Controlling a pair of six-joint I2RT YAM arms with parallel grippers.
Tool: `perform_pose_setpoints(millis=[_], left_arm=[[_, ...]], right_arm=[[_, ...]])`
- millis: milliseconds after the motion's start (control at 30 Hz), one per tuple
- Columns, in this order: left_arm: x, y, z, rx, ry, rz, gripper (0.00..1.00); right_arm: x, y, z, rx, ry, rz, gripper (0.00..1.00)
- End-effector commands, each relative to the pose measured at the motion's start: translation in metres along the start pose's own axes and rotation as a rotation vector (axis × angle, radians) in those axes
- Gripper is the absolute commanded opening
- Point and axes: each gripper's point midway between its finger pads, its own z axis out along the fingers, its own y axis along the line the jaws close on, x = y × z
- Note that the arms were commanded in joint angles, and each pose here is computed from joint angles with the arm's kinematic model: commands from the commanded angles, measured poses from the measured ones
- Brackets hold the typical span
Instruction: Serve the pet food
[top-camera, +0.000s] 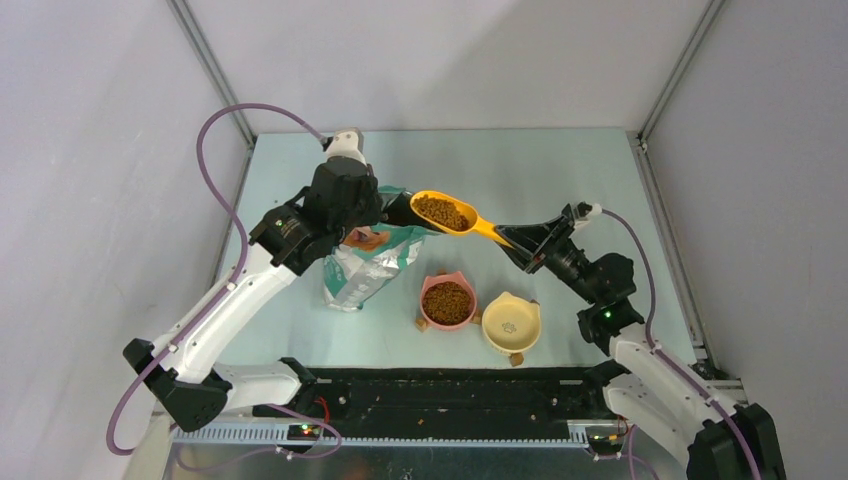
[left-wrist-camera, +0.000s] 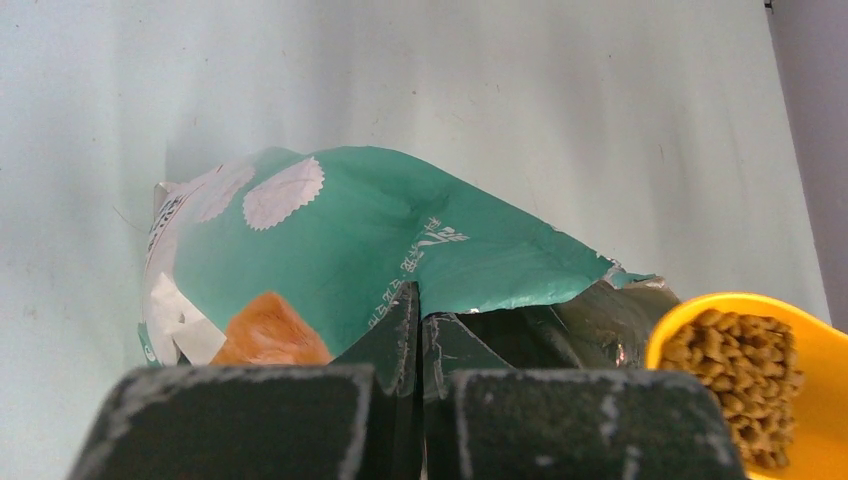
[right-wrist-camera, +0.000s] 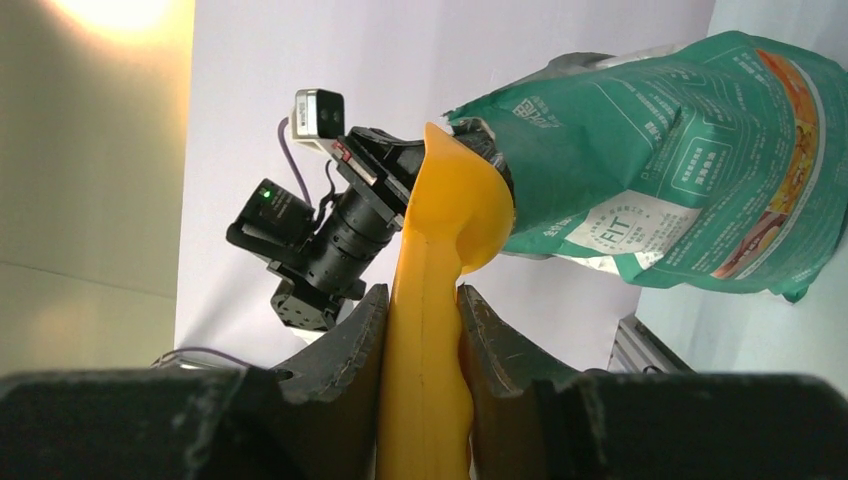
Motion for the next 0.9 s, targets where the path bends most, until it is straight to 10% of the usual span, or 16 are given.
perform_pose_setpoints(millis=[0,867], left_arm=[[0.0,0.016,0.001,-0.061,-0.007,0.019,0.0],[0.001,0.018,0.004,-0.083,-0.005,0.028,0.0]], right_arm=[[0.001,0.029,-0.007,-0.066,-0.007,-0.051,0.0],[-0.014,0.05,-0.079,-0.116,-0.261,-0.047,0.0]])
